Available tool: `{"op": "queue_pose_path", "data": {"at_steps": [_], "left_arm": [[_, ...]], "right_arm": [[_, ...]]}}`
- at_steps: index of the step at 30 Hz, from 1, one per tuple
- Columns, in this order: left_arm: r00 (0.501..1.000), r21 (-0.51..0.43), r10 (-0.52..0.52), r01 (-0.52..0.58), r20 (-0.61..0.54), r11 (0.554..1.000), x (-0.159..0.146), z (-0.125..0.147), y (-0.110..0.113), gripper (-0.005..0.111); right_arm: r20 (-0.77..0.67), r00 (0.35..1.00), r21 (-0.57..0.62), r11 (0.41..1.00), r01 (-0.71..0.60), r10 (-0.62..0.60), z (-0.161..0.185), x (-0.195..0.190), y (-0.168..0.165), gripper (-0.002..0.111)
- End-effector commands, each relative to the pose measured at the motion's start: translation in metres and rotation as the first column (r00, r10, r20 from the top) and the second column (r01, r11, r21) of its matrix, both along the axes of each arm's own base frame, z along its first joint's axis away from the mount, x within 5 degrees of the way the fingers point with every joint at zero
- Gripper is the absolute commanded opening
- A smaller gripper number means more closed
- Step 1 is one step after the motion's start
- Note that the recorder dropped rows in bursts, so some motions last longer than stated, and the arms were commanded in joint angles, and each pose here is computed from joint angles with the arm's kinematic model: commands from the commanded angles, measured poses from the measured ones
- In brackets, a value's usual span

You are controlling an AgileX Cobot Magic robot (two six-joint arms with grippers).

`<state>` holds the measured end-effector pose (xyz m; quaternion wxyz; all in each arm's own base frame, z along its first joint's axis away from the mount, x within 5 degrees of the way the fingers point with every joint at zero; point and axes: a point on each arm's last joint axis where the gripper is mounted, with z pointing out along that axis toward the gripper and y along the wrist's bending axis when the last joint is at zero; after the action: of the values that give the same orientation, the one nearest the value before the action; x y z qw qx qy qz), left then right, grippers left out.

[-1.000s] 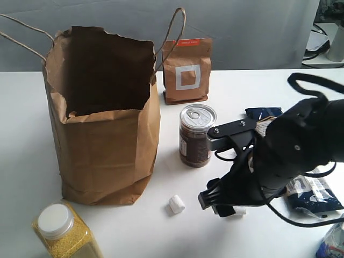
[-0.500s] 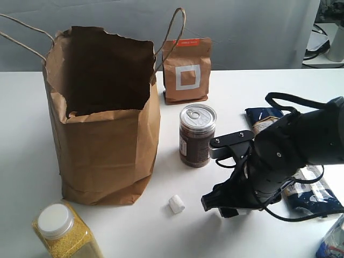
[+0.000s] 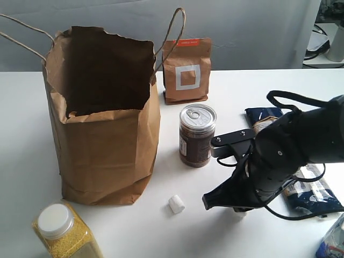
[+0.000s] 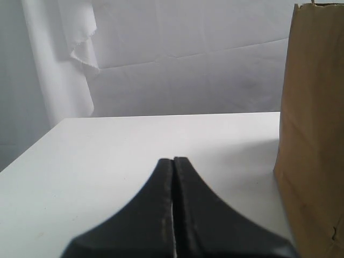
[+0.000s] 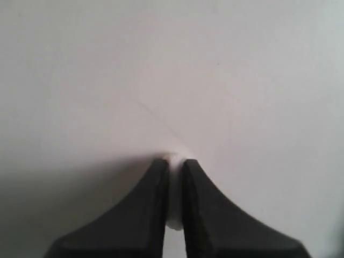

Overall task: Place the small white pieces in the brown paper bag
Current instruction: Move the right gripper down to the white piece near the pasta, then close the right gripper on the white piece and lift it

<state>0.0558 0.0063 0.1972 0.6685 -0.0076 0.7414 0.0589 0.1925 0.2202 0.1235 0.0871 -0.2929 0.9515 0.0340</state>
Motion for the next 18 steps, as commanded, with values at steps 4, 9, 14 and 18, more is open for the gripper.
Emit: {"op": "queue_pose_path", "data": {"at_steps": [4,9,14,18], "left_arm": [[1.000,0.000,-0.008,0.008,0.005,1.000,0.000,-0.001,0.000,0.000],[1.000,0.000,-0.008,0.008,0.005,1.000,0.000,-0.001,0.000,0.000],[1.000,0.000,-0.008,0.008,0.005,1.000,0.000,-0.001,0.000,0.000],[1.000,0.000,-0.008,0.008,0.005,1.000,0.000,-0.001,0.000,0.000]], "right_arm": [[0.029,0.999,0.053,0.998,-0.021,0.019,0.033,-0.013,0.002,0.000],[0.119,0.990,0.184,0.978,-0.098,0.076,0.084,-0.039,0.005,0.000],[0.212,0.973,0.357,0.919,-0.168,0.095,0.132,-0.065,0.002,0.000],[0.337,0.939,0.514,0.821,-0.247,0.072,0.170,-0.079,-0.004,0.000]]}}
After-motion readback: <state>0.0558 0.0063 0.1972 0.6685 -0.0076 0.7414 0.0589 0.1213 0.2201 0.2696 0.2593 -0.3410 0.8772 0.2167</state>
